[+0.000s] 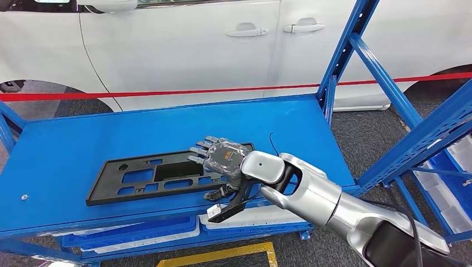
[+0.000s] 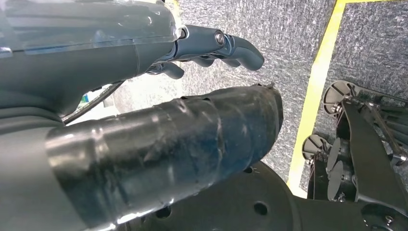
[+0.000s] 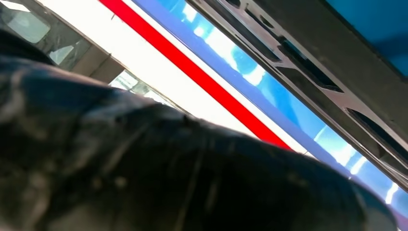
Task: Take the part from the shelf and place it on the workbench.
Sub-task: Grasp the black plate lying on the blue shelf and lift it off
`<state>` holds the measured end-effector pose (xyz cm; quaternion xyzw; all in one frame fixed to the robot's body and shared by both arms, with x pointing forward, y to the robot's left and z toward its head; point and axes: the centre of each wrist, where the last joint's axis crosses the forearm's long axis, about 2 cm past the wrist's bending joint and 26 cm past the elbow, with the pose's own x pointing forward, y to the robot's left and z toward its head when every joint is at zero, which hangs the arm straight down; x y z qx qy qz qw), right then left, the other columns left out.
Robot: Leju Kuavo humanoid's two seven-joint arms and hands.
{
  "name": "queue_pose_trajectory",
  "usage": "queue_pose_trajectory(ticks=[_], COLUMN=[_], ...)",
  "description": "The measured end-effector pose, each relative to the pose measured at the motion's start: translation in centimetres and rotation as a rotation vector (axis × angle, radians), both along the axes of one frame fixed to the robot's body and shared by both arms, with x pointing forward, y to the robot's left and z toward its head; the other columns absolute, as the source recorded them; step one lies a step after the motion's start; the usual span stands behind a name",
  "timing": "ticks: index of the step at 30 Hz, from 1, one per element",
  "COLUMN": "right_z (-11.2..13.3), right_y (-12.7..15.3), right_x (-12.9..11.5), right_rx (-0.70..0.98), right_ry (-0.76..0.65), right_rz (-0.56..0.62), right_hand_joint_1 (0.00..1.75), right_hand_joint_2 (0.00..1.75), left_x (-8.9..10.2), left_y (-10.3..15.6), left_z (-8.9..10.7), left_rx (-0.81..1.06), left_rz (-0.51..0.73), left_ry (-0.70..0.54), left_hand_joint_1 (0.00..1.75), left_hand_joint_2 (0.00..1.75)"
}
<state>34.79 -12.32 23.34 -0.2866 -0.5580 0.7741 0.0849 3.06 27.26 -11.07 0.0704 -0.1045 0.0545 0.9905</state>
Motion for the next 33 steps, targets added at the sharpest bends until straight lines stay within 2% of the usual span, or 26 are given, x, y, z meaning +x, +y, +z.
queue_pose_trajectory(ticks=[12, 33], right_z=[-0.2, -1.2], right_y=[1.5, 2.0], right_x=[-0.1, 0.2], right_rx=[-0.014, -0.046], right_ry=[0.009, 0.065], right_rz=[0.023, 0.011], right_hand_joint_1=[0.0, 0.0], right_hand_joint_2=[0.0, 0.0], left_x=[0.0, 0.1], left_y=[0.0, 0.1], left_z=[0.0, 0.0], left_rx=[-0.018, -0.033], left_rz=[0.003, 0.006], left_ry=[0.004, 0.012], left_hand_joint_1=[0.0, 0.0], left_hand_joint_2=[0.0, 0.0])
